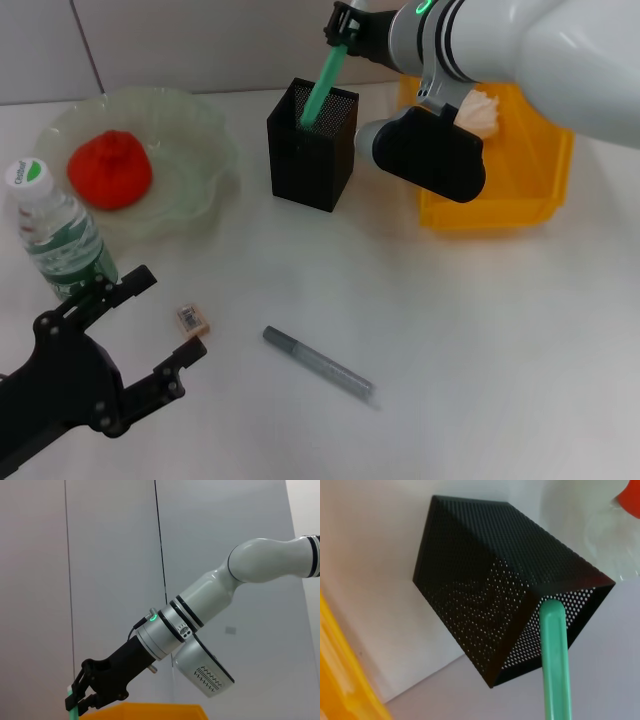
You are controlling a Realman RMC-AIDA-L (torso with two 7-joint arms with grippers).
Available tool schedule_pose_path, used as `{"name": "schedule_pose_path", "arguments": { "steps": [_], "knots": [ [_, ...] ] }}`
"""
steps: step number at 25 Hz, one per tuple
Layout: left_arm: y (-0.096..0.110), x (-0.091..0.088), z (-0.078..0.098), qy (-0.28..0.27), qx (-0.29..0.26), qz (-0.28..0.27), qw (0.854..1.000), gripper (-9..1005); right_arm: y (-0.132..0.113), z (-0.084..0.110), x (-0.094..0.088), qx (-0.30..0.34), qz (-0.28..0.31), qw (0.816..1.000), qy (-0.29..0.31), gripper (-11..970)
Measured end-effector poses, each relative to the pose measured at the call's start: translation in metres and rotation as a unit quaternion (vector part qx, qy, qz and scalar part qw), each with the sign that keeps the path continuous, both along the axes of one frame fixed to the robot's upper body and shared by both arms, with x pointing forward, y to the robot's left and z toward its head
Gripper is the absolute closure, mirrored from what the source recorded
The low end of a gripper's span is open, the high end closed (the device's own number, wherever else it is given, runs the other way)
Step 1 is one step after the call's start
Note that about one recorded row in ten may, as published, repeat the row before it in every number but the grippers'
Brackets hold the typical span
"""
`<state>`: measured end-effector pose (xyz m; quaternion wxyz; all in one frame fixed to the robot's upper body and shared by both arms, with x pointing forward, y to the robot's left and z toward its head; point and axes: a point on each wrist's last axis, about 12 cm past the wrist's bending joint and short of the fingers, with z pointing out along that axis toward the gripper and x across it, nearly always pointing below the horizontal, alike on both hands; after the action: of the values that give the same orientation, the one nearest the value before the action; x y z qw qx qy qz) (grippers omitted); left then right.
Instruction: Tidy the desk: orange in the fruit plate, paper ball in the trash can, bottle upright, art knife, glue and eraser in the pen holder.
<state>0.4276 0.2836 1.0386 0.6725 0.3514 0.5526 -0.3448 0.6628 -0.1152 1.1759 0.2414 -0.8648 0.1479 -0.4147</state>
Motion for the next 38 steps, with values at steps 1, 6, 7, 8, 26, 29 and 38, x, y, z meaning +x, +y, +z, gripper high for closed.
{"name": "schedule_pose_path", "arguments": {
  "steps": [1,6,7,8,26,29,38],
  "knots": [
    [-0.0001,0.0003,0.0001,0.0,0.0,0.0,1.0,201,0.0001,0.0,0.0004,0.001,0.0,1.0,-0.002,783],
    [-0.0005,0.0014,0.0004,-0.001,0.001,-0.001,1.0,201,-0.0003,-0.0032,0.0019,0.002,0.001,1.0,-0.007,782],
    [-0.0006,0.0016,0.0004,-0.001,0.001,-0.001,1.0,201,0.0,-0.0038,0.0018,0.002,0.002,1.0,-0.007,782],
    [-0.0007,0.002,0.0005,-0.001,0.001,-0.001,1.0,201,0.0002,-0.0042,0.0017,0.002,0.002,1.0,-0.006,782],
    [-0.0009,0.0036,0.0001,0.005,0.001,0.0,1.0,201,0.0031,-0.0064,0.0001,0.022,-0.001,1.0,-0.009,783],
    [-0.0011,0.0042,0.0003,0.005,0.001,0.0,1.0,201,0.0027,-0.0062,-0.0003,0.026,-0.003,1.0,-0.008,759],
    [-0.0016,0.0063,0.0013,0.004,0.001,-0.002,1.0,201,0.0037,-0.0033,-0.0011,0.04,-0.008,0.999,-0.009,645]
  ]
}}
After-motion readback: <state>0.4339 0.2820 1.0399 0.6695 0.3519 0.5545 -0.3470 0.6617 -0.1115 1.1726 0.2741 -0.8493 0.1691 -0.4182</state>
